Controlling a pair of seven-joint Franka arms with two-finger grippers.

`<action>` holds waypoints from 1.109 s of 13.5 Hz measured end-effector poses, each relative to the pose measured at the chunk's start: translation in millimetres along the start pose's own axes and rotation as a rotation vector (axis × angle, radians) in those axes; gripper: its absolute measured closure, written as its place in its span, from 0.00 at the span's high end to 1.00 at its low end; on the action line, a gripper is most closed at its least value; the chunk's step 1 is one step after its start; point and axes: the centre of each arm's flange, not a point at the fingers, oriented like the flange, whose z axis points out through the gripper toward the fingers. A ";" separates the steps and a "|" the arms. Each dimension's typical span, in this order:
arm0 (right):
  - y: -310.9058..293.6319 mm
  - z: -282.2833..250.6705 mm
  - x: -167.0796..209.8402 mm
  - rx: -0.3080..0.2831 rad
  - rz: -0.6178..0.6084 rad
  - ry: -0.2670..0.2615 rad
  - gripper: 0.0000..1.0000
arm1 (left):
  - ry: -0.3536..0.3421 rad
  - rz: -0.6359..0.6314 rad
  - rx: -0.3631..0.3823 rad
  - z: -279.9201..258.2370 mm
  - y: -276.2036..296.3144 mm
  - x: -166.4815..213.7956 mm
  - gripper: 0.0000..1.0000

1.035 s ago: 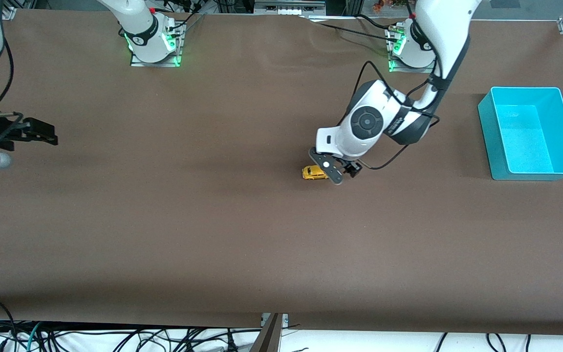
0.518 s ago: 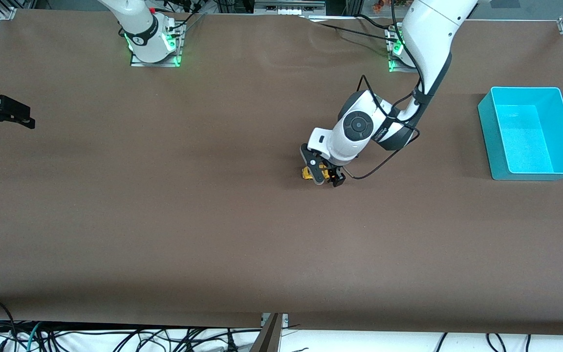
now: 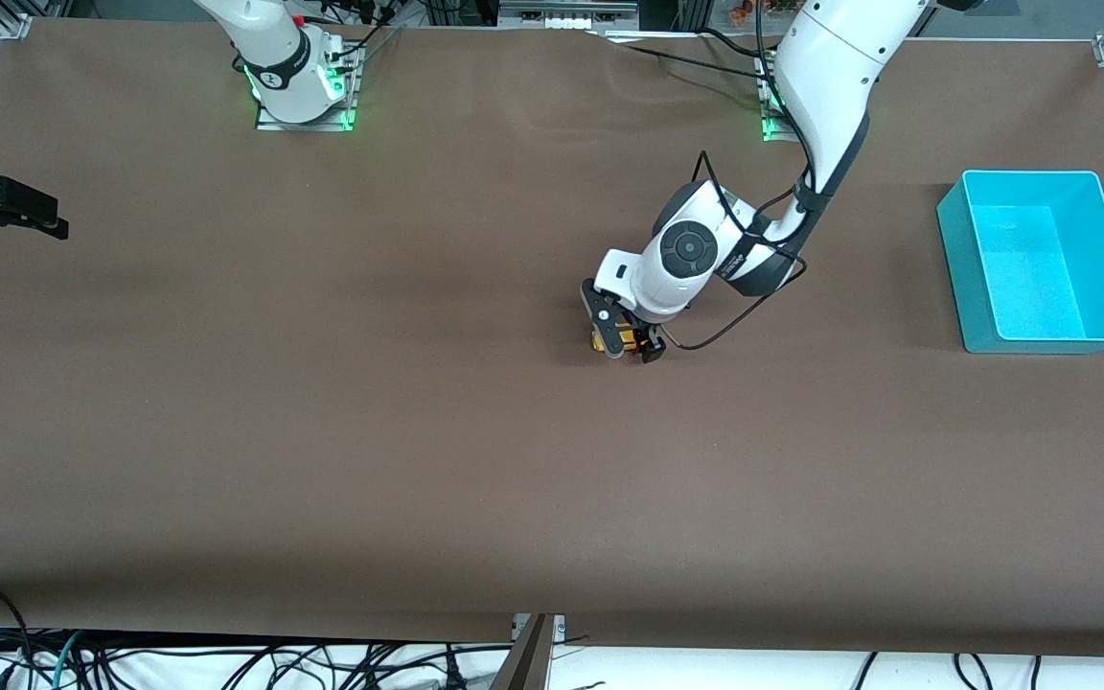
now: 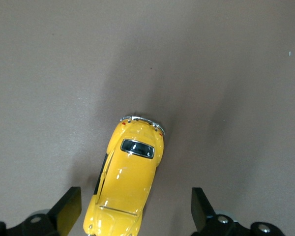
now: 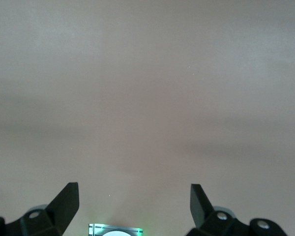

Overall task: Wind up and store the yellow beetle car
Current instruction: 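Lower the left gripper and close it on the yellow car, then carry the yellow car with the left gripper to the cyan box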

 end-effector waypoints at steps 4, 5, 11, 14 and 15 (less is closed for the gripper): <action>-2.2 1.2 -0.3 0.001 -0.004 -0.003 1.00 | 0.000 0.006 0.001 0.2 -0.2 -0.1 0.50; -3.5 2.0 0.1 0.001 -0.007 -0.005 1.00 | 0.001 0.014 0.005 -0.8 -0.6 0.5 0.42; -5.4 2.8 0.8 0.001 -0.010 -0.005 1.00 | -0.057 0.016 0.004 -65.9 -57.6 -46.2 0.41; -5.2 3.1 1.4 -0.001 -0.010 -0.003 1.00 | -0.132 0.009 -0.026 -141.5 -84.3 -111.0 0.41; -5.2 3.5 1.7 -0.001 -0.010 -0.004 1.00 | -0.147 0.021 -0.030 -161.5 -84.7 -132.8 0.41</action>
